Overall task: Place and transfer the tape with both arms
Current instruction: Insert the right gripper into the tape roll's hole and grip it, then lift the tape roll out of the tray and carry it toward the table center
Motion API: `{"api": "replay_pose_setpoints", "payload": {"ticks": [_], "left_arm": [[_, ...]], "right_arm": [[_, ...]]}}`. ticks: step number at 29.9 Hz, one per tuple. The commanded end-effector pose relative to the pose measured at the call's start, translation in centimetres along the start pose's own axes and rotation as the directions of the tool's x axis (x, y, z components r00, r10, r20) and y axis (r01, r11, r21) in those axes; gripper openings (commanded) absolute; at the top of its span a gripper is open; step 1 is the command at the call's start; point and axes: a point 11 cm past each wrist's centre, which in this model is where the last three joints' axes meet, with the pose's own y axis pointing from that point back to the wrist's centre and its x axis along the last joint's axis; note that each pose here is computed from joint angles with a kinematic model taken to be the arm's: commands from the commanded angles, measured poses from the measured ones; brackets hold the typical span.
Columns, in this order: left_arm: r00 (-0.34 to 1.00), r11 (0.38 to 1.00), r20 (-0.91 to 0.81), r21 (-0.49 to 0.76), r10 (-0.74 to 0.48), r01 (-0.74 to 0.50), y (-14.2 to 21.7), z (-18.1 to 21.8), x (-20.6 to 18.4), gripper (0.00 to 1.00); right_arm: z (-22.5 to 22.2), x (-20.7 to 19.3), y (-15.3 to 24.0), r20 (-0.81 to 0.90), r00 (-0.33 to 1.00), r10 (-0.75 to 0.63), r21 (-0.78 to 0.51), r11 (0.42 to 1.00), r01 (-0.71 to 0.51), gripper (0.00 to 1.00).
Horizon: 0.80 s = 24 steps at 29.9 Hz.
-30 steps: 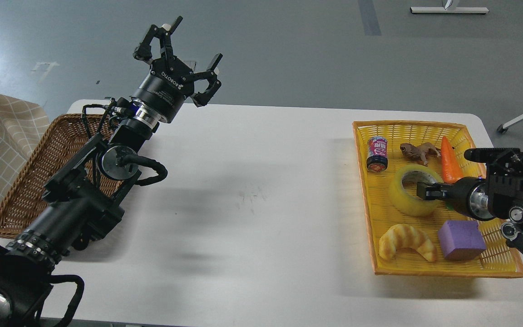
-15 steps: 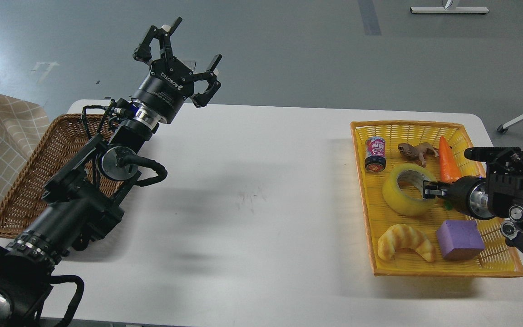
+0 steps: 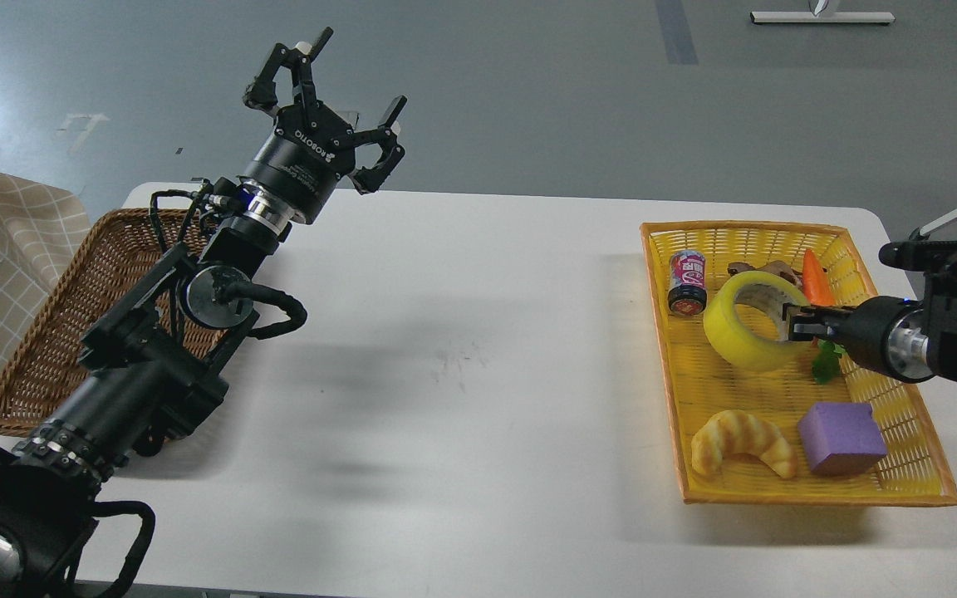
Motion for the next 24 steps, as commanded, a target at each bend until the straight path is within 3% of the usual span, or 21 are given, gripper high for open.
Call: {"api": "replay_pose_setpoints", "payload": {"ticks": [1, 10, 14, 24], "left_arm": [[1.000, 1.000, -0.001, -0.004, -0.003, 0.003, -0.1, 0.0, -0.1, 0.98], [1.000, 1.000, -0.003, -0.005, -0.006, 0.006, -0.2, 0.0, -0.2, 0.98], [1.000, 1.000, -0.001, -0.009, -0.016, 0.016, -0.6, 0.3, -0.5, 0.98], [1.000, 1.000, 0.003, -0.008, -0.017, 0.017, -0.6, 0.3, -0.5, 0.98]], "right_arm": [[-0.3, 2.3, 2.0, -0.033, 0.998, 0.050, 0.012, 0.999, -0.050, 0.00], [-2.1, 8.5, 3.4, -0.065, 0.980, 0.186, 0.053, 0.982, -0.182, 0.00], [-7.0, 10.4, 2.1, -0.075, 0.971, 0.227, 0.166, 0.963, -0.212, 0.00], [-14.6, 11.5, -1.7, -0.168, 0.966, 0.198, 0.274, 0.951, -0.147, 0.00]]}}
